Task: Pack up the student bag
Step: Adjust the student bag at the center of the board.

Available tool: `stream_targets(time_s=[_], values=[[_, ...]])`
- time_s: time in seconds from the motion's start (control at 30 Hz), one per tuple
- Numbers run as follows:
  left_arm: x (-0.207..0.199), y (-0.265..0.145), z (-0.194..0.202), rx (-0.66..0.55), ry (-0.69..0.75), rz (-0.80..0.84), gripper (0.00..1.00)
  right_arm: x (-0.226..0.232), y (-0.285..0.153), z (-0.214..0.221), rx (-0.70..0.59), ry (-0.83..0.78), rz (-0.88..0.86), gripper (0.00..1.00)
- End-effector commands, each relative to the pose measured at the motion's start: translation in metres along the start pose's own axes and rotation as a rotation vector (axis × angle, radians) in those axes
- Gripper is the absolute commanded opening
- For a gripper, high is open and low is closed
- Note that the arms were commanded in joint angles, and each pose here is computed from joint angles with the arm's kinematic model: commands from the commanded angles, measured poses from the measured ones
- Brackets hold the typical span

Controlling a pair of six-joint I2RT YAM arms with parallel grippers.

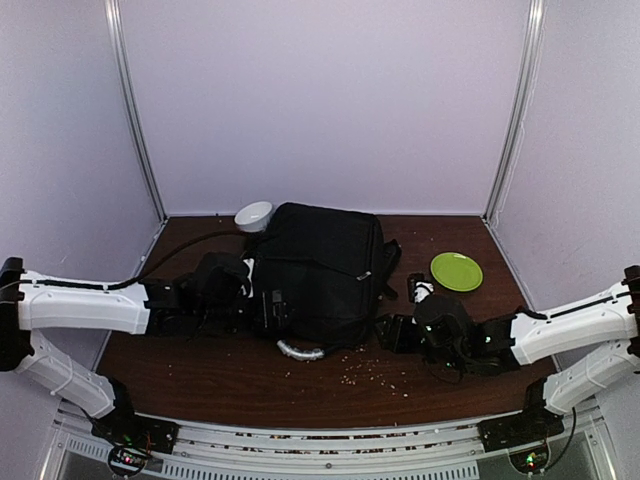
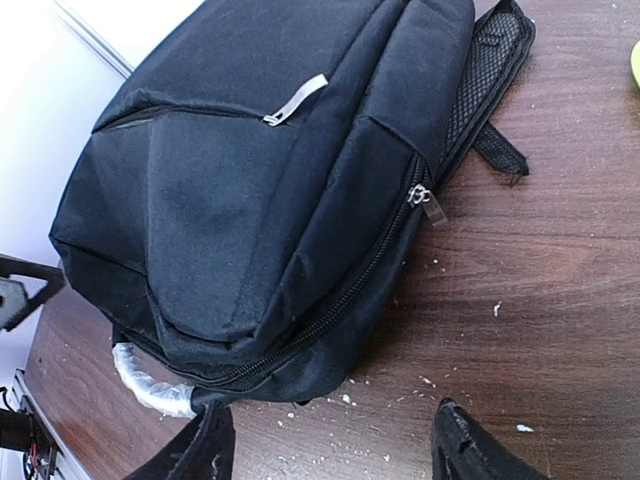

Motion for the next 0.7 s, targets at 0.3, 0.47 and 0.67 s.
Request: stream_targets(time_s=[0.3,0.47,0.67], values=[[0.068,-0.077,-0.01,-0.199,-0.009,-0.163,0.85,0.027,0.042,-0.023,0.006,0.214,-0.042,0.63],[0.09,-0.099,-0.009,-0.256,-0.031,-0.174,0.84,0.021,0.053,-0.011,0.044,0.255,-0.032,0.53],[0.108,-0.113,-0.015,-0.304,-0.027,-0.219,0.85,0.042,0.062,-0.016,0.054,0.219,-0.111,0.47]])
Point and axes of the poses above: each gripper's point midway between its finger pads, its own y axis out along the fingers, its own x axis along the line the jaws close on, z = x × y, the point moved 2 cm from there along -y, back along the fingers, and after that the axes turned 6 degrees about -y, right-handed, at the moved point
